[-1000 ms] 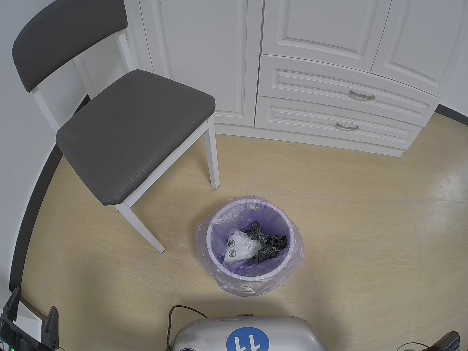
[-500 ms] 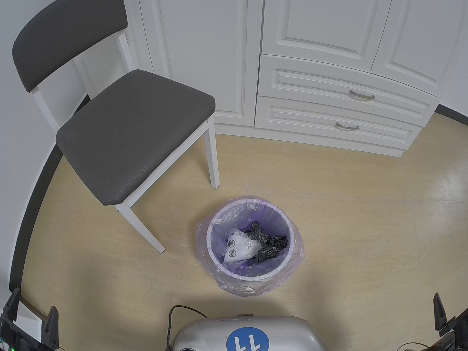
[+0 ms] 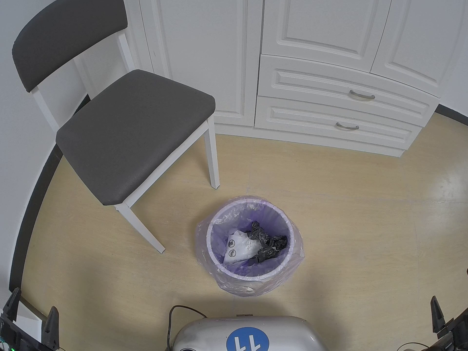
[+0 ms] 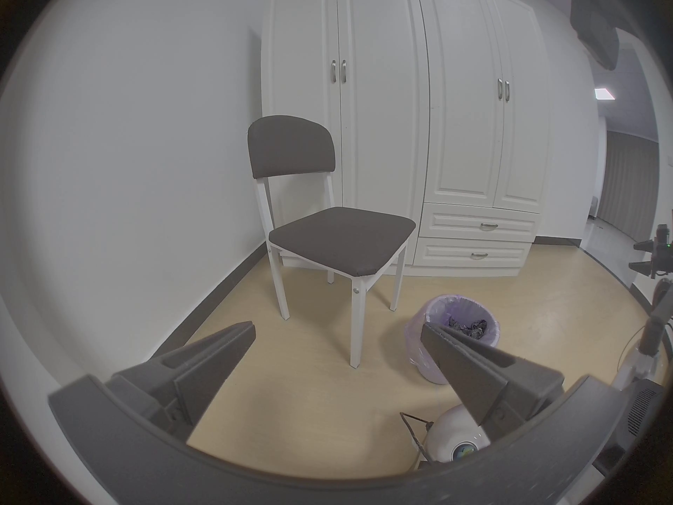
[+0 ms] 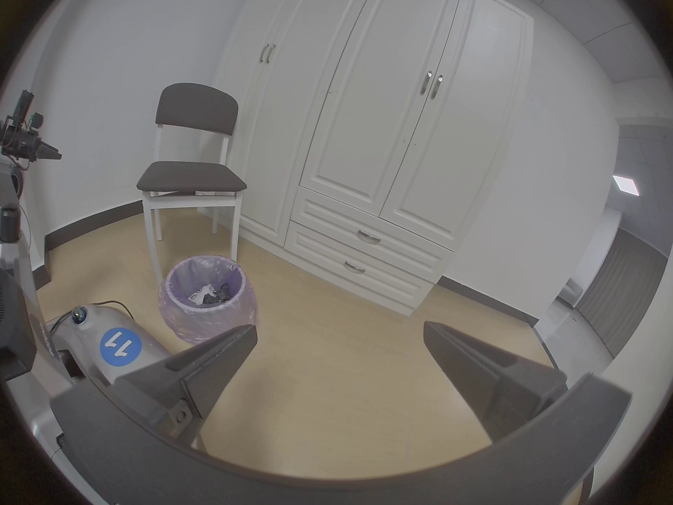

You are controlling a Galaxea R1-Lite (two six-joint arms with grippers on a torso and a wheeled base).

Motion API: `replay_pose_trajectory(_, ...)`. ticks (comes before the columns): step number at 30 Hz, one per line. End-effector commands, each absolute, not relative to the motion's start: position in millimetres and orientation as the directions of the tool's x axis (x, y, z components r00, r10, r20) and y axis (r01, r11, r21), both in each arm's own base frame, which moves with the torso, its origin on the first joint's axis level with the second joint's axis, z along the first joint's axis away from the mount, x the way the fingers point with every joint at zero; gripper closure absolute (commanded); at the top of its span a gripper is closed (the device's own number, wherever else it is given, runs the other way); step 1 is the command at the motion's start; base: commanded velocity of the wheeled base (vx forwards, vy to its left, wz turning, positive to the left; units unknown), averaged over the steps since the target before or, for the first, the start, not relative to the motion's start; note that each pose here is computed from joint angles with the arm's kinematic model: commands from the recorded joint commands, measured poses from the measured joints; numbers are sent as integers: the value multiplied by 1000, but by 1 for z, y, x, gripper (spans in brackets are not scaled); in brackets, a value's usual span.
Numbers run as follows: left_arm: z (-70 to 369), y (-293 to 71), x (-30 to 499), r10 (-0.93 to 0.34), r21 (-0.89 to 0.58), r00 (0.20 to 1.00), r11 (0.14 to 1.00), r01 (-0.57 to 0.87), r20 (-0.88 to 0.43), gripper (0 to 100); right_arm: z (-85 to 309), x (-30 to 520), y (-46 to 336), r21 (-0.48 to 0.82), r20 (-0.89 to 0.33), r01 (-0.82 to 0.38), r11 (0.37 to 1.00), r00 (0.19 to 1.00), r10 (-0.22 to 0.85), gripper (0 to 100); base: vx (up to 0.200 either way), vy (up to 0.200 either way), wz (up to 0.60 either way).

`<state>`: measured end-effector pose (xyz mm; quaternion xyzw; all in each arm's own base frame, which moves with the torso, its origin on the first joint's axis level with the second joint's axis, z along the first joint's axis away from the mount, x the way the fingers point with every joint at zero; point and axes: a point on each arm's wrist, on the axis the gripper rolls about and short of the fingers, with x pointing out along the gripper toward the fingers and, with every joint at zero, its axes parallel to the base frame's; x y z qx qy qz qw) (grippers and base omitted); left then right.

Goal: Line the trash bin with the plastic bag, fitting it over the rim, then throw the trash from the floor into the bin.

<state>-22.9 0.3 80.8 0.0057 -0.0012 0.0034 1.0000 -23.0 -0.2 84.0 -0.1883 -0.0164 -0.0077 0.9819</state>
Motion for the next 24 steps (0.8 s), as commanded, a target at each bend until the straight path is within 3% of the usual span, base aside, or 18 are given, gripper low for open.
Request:
replay_pose_trajectory(1,76,0,-23,8,14,1000,1000,-8,-2,0,79,-23,0,-367,32,6,930,999,6,0,0,0,0)
replay_pose_trajectory(6,76,0,-23,8,15,1000,1000,-8,-2,0,79,-23,0,-354,31,5,935,1000,6,0,0,0,0)
replay_pose_trajectory(9,76,0,-23,8,14,1000,1000,-8,-2,0,77,-23,4,-265,18,-167,949,984,179,0,0,0,0)
replay_pose_trajectory(10,76,0,-23,8,14,1000,1000,-8,-2,0,77,-23,4,-265,18,-167,949,984,179,0,0,0,0)
replay_pose_trajectory(11,76,0,-23,8,14,1000,1000,-8,-2,0,77,-24,6,-215,16,-277,936,958,287,0,0,0,0)
replay_pose_trajectory(14,76,0,-23,8,14,1000,1000,-8,-2,0,76,-24,7,-217,4,-290,932,955,298,0,0,0,0)
replay_pose_trajectory(18,76,0,-23,8,14,1000,1000,-8,0,0,77,-23,5,-230,7,-216,949,975,224,0,0,0,0)
replay_pose_trajectory(21,76,0,-23,8,12,1000,1000,-8,0,0,77,-23,-1,-222,12,24,975,1000,-21,0,0,0,0)
replay_pose_trajectory(24,76,0,-23,8,12,1000,1000,-8,0,0,77,-23,-1,-205,11,26,978,1000,-25,0,0,0,0)
